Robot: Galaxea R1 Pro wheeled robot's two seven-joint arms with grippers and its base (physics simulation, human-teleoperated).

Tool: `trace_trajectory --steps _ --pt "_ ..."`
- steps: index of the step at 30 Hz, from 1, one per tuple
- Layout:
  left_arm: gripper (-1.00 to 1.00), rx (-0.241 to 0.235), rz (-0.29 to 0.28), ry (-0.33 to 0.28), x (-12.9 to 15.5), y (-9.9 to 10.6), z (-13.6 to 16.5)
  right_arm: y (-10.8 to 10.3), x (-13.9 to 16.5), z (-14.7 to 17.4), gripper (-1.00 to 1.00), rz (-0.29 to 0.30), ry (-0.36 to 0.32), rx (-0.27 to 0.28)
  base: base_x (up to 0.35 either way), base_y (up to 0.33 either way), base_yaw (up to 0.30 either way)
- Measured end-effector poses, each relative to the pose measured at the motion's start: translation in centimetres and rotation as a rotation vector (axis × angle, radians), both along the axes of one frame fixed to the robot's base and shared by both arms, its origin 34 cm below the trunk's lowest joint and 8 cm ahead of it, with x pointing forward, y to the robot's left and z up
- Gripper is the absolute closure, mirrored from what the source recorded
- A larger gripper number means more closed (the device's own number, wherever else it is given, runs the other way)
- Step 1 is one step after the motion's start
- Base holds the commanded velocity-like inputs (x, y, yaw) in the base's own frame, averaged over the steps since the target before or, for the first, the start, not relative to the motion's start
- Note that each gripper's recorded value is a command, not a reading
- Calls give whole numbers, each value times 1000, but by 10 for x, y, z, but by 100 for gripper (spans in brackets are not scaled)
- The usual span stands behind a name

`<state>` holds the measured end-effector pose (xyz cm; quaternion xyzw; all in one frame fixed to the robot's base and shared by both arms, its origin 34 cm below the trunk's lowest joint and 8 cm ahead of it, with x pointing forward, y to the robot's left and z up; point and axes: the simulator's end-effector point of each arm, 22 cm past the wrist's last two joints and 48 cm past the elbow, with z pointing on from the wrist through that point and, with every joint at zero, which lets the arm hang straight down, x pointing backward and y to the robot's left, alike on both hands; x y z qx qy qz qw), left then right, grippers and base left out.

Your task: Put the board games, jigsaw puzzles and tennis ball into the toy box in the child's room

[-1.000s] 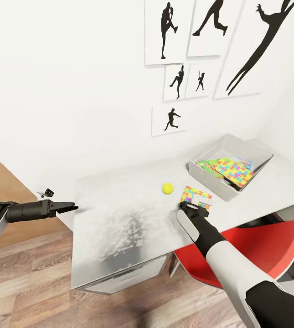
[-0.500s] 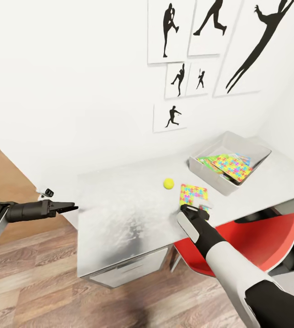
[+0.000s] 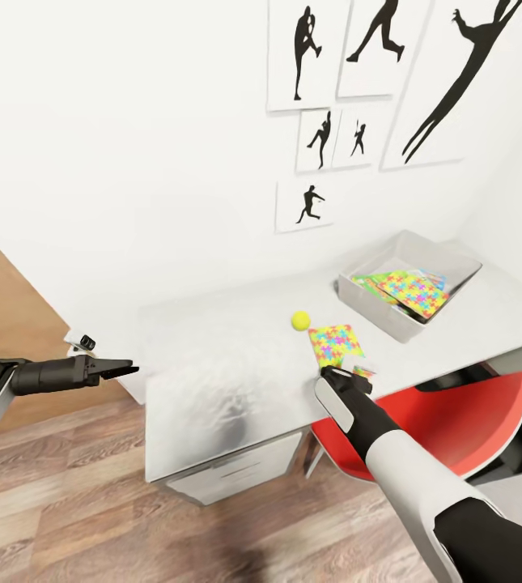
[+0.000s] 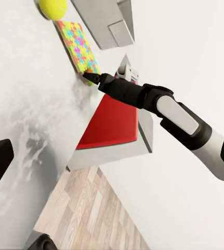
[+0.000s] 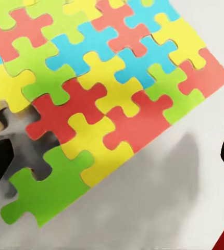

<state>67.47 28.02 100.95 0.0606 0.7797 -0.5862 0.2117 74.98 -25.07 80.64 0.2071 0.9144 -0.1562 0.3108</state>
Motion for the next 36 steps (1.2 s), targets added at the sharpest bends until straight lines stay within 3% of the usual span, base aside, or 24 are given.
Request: trace_trajectory --steps 21,28,36 --pt "-100 0 0 0 0 0 0 0 5 5 -100 2 -12 1 -8 69 0" --pt "-100 -1 0 -1 0 0 0 -5 30 38 -100 12 -82 9 0 0 0" --pt "-100 -2 1 -1 0 0 1 -2 45 66 -100 41 -113 23 0 0 0"
